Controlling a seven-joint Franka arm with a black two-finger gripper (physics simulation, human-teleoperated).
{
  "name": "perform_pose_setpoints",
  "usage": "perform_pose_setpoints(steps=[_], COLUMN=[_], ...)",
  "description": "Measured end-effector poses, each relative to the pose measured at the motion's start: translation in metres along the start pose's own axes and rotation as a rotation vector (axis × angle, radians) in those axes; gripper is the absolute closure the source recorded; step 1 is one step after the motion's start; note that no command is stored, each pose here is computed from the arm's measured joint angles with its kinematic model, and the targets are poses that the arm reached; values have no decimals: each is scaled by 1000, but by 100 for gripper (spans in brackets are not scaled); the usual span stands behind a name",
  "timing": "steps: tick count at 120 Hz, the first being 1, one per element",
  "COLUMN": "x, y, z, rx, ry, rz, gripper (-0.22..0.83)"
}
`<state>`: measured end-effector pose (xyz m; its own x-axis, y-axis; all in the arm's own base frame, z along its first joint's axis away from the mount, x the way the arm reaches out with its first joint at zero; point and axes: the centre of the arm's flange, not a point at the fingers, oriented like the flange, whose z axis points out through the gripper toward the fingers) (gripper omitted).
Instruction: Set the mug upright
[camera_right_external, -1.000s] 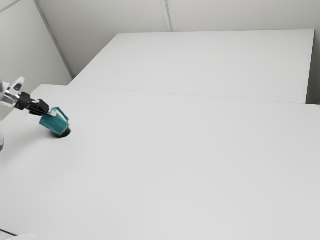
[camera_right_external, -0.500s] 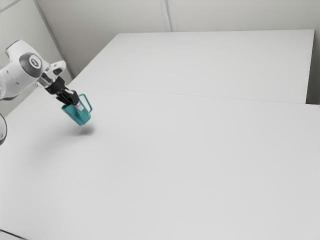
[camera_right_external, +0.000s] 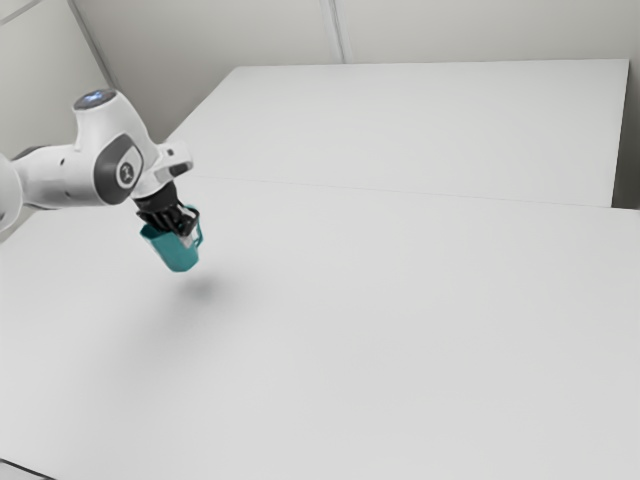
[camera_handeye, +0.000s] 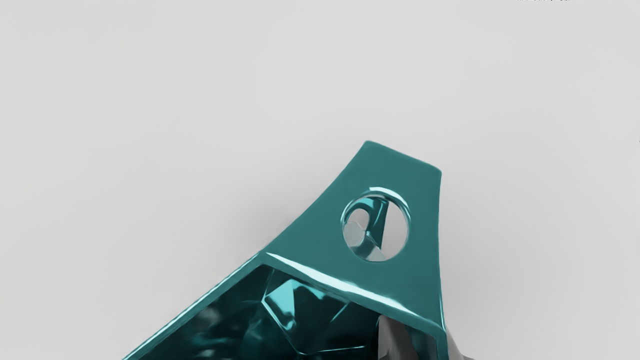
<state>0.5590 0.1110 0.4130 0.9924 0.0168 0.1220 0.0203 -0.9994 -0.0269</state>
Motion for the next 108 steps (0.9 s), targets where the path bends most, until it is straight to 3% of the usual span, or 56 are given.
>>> perform_pose_setpoints(steps=[77,95,108], x=[-4,-1,0], y=[26,33,35], z=[71,66,56], rx=[-15,-18,-18], ry=[-66,-56,-40], rz=[-367,-402,-427], gripper=[76,42,25])
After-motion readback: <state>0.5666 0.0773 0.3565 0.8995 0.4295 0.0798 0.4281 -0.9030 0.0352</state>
